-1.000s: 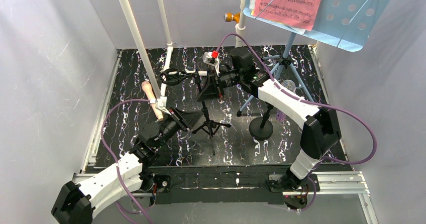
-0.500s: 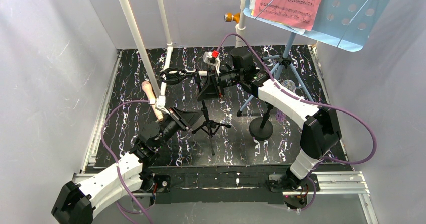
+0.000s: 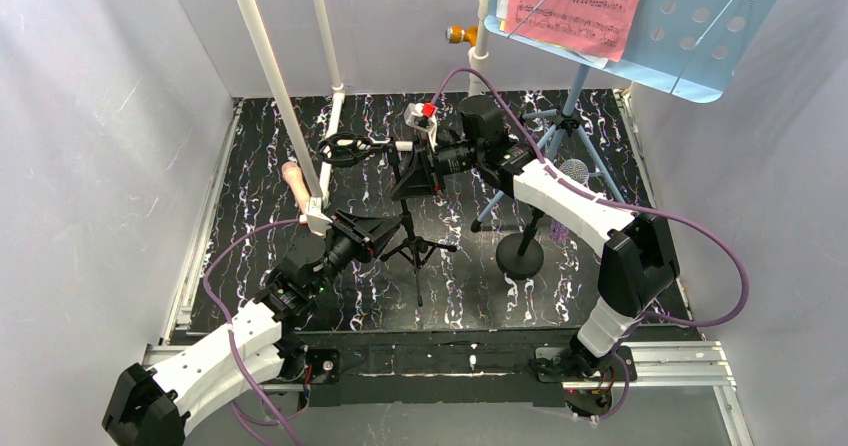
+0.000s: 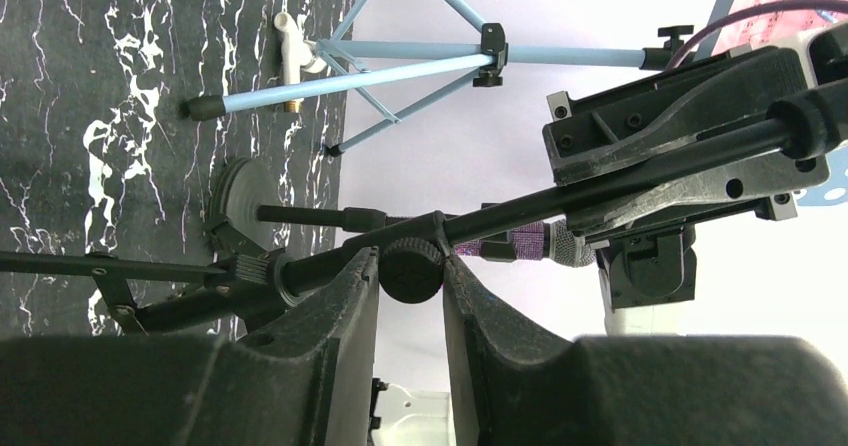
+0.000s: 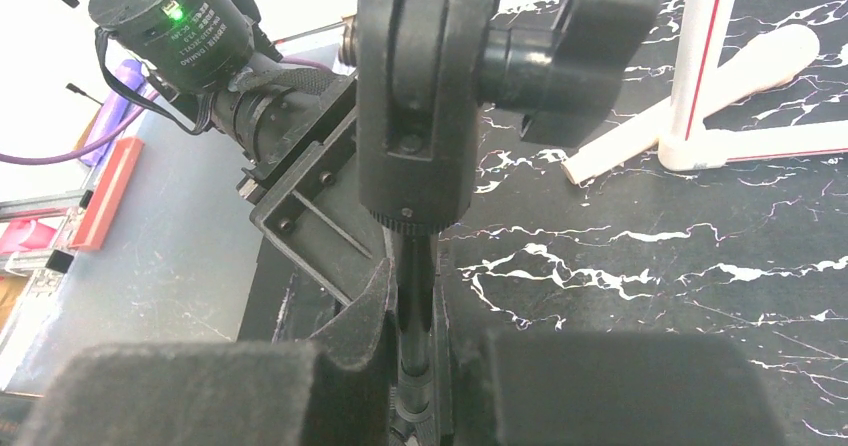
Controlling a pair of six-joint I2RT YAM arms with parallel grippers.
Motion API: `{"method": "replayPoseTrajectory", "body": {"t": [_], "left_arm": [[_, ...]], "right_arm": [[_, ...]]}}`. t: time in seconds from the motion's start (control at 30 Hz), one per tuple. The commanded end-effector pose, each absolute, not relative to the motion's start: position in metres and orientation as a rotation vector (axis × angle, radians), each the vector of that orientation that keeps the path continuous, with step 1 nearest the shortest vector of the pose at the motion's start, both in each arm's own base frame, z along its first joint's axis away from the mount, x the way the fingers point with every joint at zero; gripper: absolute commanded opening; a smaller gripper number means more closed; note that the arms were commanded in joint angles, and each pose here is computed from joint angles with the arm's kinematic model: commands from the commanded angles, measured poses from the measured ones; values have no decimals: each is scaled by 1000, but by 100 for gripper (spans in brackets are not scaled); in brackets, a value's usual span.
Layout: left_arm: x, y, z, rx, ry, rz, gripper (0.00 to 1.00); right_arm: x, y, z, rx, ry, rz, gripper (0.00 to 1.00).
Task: Pack up the instrument practice props
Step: Unscrew the knob on the microphone stand.
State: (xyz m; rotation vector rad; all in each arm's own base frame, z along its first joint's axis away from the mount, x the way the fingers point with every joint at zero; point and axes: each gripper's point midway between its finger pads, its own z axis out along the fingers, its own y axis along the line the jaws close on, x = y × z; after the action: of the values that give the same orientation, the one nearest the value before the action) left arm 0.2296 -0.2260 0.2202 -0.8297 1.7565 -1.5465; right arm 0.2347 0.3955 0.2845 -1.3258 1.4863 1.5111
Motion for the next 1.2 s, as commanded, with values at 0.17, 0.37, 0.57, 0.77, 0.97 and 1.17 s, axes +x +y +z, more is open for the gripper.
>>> {"method": "replayPoseTrajectory", "body": {"t": [0.17,0.37,0.57,0.77,0.97,1.17], "left_arm": [[234,-213,254,-909,1618,-1613,5],[230,-214,253,-891,1630,-1623,36],[225,-215,250,-807,1652,-1593,55],[215,-212,223,-600,1717,-1462,81],[207,-205,212,-318,1703,-1295,98],[200,-214,217,29,1694,-1161,98]], "right_arm": [[228,390,306,-1352,1393,1497,1],[227,390,306,-1352,1393,1495,1],[227,390,306,-1353,1391,1494,1],[226,389,307,-1355,1385,1496,1],[225,389,309,-1358,1379,1498,1],[224,388,309,-1361,1375,1500,1]]}}
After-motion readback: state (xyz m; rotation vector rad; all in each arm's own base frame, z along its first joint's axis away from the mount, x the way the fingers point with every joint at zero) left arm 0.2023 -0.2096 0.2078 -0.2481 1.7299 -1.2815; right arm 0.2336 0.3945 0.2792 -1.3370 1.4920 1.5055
